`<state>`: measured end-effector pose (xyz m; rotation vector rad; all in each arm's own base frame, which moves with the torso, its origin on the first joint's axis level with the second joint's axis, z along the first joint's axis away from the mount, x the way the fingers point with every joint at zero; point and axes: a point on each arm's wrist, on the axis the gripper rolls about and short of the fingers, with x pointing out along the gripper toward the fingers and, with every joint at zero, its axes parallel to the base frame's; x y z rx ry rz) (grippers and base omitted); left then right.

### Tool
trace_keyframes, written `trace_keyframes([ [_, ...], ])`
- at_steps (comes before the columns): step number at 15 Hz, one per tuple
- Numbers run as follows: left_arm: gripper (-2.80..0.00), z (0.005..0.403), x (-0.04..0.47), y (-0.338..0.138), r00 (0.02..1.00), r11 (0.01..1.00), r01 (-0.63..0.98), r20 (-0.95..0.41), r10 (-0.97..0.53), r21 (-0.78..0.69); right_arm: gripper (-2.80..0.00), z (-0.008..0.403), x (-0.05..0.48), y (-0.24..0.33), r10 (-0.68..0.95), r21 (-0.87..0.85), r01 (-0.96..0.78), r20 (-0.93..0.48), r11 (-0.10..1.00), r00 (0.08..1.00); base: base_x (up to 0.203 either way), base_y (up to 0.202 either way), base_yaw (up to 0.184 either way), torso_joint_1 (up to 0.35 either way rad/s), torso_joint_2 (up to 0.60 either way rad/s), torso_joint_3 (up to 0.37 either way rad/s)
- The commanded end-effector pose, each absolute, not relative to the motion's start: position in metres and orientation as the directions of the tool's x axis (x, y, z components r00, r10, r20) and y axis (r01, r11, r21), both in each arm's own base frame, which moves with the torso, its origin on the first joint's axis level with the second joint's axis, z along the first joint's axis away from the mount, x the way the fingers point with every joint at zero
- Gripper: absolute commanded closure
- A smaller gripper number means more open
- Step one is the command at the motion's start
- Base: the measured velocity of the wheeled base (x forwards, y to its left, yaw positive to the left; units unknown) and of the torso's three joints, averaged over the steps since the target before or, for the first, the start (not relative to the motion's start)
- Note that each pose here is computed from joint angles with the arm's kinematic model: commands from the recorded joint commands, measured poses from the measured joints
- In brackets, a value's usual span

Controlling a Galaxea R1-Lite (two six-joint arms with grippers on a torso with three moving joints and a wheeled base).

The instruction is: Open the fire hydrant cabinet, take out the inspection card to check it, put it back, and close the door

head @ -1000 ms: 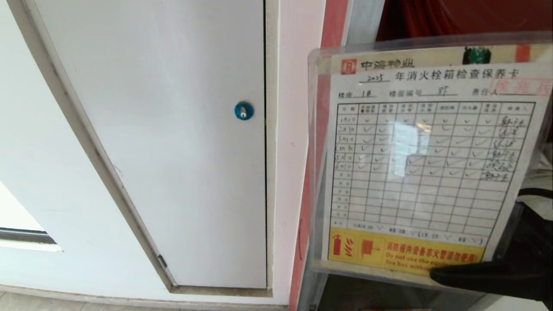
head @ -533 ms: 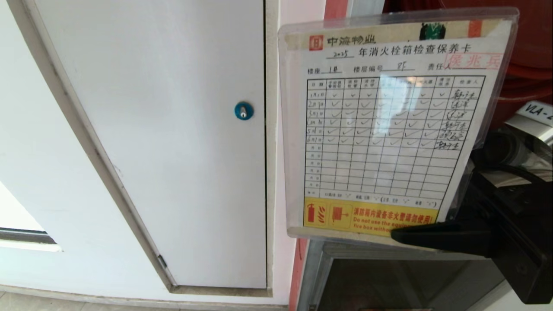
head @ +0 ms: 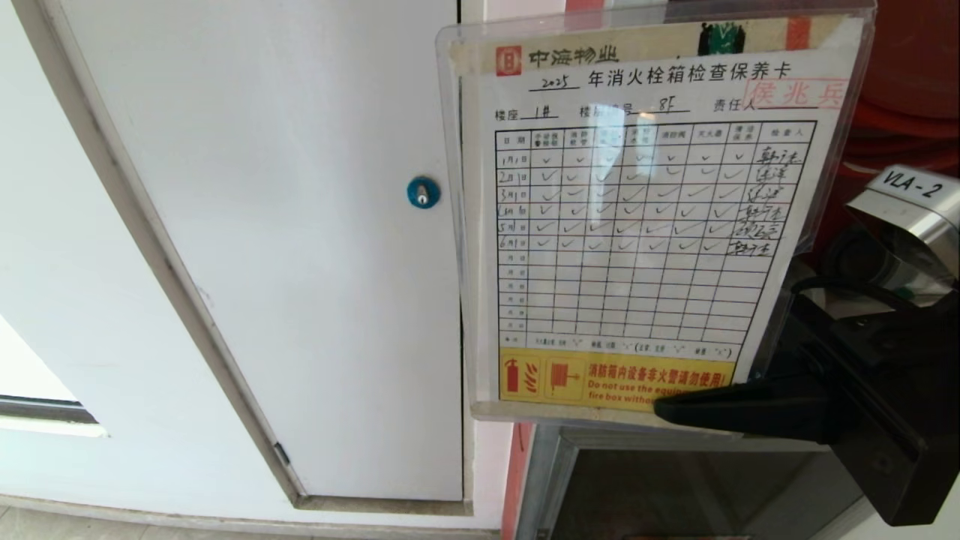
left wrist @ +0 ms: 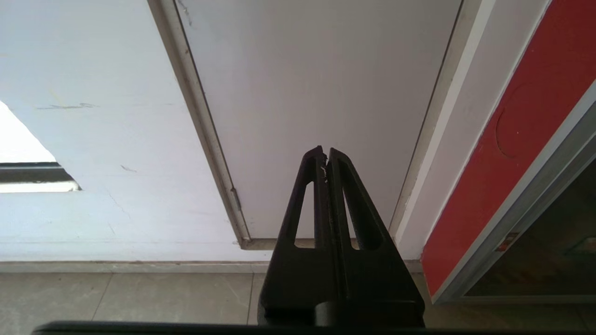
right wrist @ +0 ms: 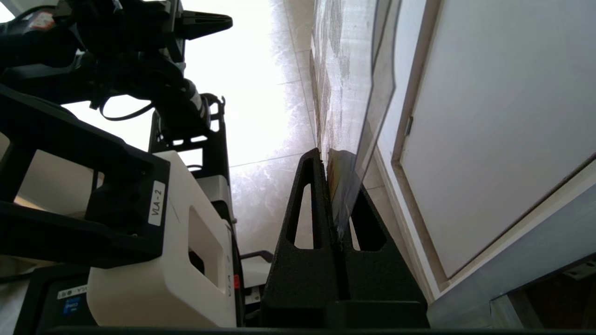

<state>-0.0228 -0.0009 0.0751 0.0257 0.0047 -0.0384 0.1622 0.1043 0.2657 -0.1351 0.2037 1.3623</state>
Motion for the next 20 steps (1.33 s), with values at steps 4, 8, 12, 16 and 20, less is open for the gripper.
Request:
trace_keyframes([
  [4, 0.0, 0.075, -0.023, -0.001, 0.999, 0.999, 0.038, -0.006, -0.038, 0.026, 0.0, 0.267, 0.155, 0.11, 0.964, 0.016, -0.987, -0.219, 0.158, 0.151, 0.0, 0.0, 0.0, 0.0, 0.0, 0.0],
  [8, 0.0, 0.075, -0.023, -0.001, 0.999, 0.999, 0.038, -0.006, -0.038, 0.026, 0.0, 0.269, 0.15, 0.112, 0.968, 0.011, -0.991, -0.213, 0.135, 0.13, 0.0, 0.0, 0.0, 0.0, 0.0, 0.0],
  [12, 0.0, 0.075, -0.023, -0.001, 0.999, 0.999, 0.038, -0.006, -0.038, 0.026, 0.0, 0.271, 0.142, 0.114, 0.974, 0.003, -0.995, -0.204, 0.103, 0.1, 0.0, 0.0, 0.0, 0.0, 0.0, 0.0],
  [16, 0.0, 0.075, -0.023, -0.001, 0.999, 0.999, 0.038, -0.006, -0.038, 0.026, 0.0, 0.274, 0.133, 0.119, 0.98, 0.059, -0.996, -0.192, 0.066, 0.053, 0.0, 0.0, 0.0, 0.0, 0.0, 0.0],
  [20, 0.0, 0.075, -0.023, -0.001, 0.999, 0.999, 0.038, -0.006, -0.038, 0.026, 0.0, 0.275, 0.125, 0.116, 0.982, 0.058, -0.997, -0.185, 0.05, 0.039, 0.0, 0.0, 0.0, 0.0, 0.0, 0.0],
])
